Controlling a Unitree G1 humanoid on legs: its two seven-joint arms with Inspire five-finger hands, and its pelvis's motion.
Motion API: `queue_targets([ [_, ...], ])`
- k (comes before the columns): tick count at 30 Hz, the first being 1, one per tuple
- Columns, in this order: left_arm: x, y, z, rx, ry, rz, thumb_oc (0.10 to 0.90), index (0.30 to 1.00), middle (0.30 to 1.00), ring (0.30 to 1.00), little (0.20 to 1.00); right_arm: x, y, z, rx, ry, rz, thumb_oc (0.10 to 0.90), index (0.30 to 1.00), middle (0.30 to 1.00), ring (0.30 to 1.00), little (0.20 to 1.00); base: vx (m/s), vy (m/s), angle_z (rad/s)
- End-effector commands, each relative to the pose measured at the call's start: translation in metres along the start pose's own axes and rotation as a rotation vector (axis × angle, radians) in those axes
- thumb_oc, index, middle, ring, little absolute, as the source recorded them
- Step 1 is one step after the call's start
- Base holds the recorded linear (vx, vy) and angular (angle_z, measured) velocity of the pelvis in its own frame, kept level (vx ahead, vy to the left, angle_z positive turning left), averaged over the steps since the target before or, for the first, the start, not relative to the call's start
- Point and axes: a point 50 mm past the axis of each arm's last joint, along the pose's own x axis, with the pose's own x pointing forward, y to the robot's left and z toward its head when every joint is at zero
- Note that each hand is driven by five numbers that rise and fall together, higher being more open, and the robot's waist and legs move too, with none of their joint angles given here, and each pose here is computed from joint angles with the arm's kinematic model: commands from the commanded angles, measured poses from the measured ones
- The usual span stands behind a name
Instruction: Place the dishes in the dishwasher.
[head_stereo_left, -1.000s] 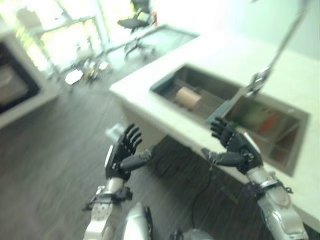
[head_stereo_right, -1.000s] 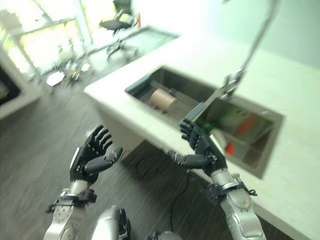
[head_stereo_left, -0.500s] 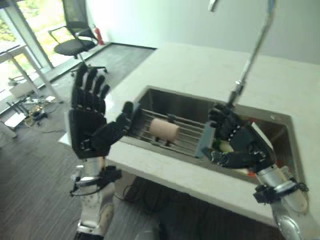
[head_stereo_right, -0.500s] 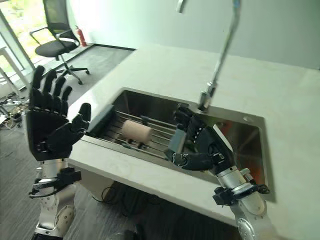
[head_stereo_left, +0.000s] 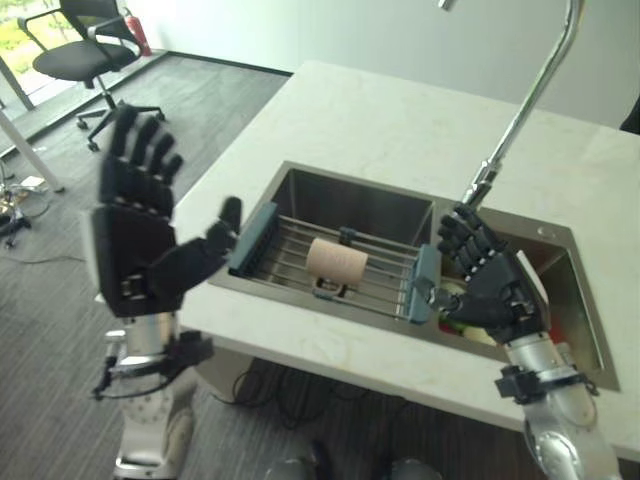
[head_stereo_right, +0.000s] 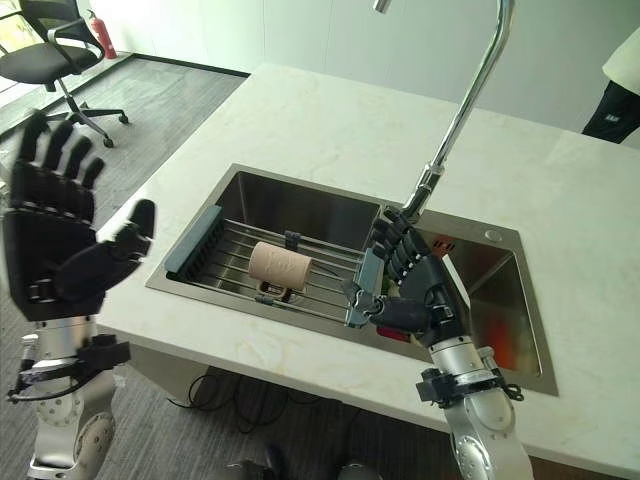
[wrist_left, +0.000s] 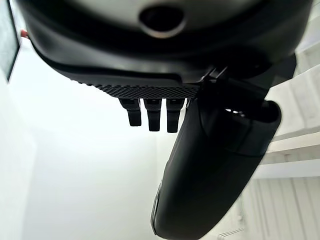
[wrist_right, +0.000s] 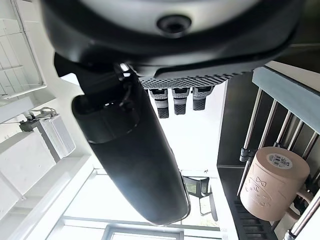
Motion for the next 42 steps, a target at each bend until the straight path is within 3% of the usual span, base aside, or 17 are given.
queue_targets([
  [1,0.015,-0.017,0.024,0.104,-0.129,-0.210,0.800,0.900,0.900,0.900,0.900,0.022,-0.006,0.038,-0.033,-0.234,-0.002,0.800,0.900,0.900,0.900,0.900,0.02,-0.018,-0.10],
  [6,0.019,-0.012,0.019,0.257,-0.086,-0.300,0.800,0.900,0.900,0.900,0.900,0.024,-0.007,0.033,-0.053,-0.198,0.025,0.800,0.900,0.900,0.900,0.900,0.05,0.007,-0.38],
  [17,0.065,0.010,0.029,0.667,-0.099,-0.460,0.800,0.900,0.900,0.900,0.900,0.035,-0.009,0.032,-0.144,-0.118,0.119,0.800,0.900,0.900,0.900,0.900,0.04,0.046,-0.15],
  [26,0.095,0.031,0.019,0.965,0.125,-0.672,0.800,0.900,0.900,0.900,0.900,0.039,-0.018,0.038,-0.219,-0.073,0.181,0.800,0.900,0.900,0.900,0.900,0.01,0.053,-0.14],
  [42,0.106,0.071,-0.009,1.032,0.467,-0.761,0.800,0.900,0.900,0.900,0.900,0.039,-0.031,0.041,-0.260,-0.040,0.205,0.800,0.900,0.900,0.900,0.900,0.00,0.023,-0.07],
])
